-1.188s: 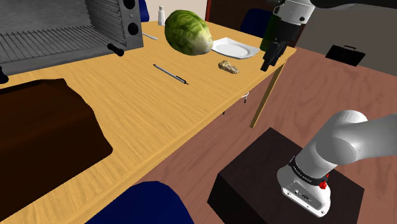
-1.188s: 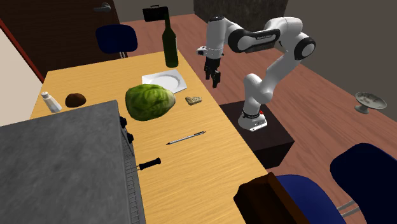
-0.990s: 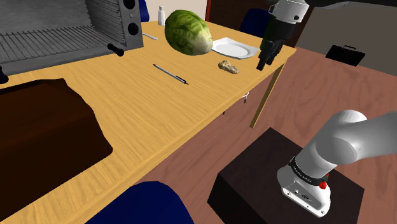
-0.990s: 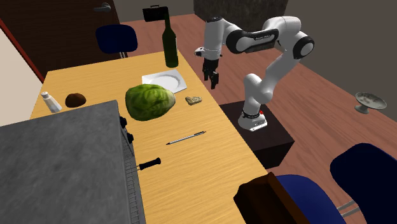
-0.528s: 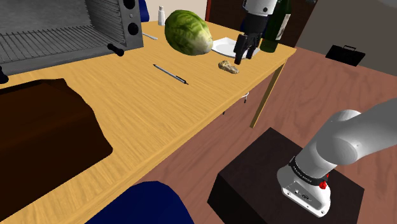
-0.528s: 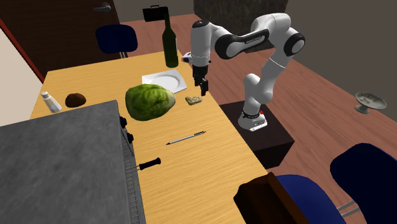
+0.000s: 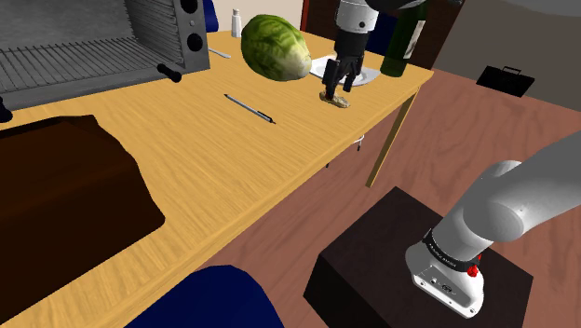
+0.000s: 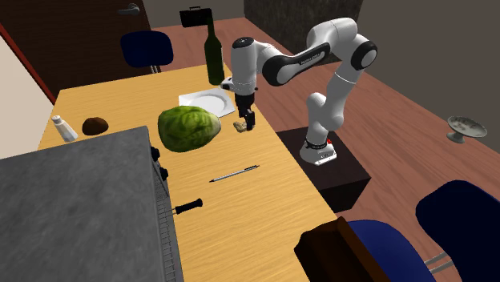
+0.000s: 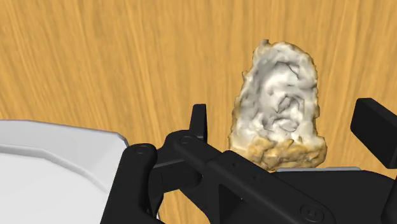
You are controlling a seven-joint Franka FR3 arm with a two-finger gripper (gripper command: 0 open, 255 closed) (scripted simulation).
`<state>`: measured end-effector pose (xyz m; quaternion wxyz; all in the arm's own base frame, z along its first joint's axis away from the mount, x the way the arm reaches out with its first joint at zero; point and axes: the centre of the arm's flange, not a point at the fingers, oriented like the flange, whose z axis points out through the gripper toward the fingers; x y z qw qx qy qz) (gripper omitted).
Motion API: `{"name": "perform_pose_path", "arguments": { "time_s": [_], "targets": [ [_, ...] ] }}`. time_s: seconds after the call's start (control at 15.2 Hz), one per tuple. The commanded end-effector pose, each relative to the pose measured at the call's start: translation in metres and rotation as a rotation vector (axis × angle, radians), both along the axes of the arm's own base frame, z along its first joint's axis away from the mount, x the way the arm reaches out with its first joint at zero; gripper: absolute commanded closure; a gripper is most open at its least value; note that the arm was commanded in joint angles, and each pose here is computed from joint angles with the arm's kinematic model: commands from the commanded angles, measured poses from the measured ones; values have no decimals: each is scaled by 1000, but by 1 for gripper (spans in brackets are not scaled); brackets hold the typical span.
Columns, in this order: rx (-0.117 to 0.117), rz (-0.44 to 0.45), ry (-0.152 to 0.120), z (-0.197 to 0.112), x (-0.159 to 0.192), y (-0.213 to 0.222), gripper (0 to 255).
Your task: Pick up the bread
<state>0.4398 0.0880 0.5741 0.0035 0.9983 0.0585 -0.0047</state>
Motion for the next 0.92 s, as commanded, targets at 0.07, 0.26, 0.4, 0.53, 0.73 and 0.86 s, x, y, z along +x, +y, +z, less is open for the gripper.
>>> {"name": "perform_pose_path", "arguments": {
  "time_s": [0.07,0.26,0.4,0.53,0.73,0.86],
  "targets": [
    [0,0,0,-14,1,1,0],
    [0,0,0,-13,1,1,255],
    [0,0,0,-13,1,1,255],
    [0,0,0,-14,1,1,255],
    [0,0,0,-14,1,1,255],
    [0,0,0,-8,1,1,255]
  ]
}}
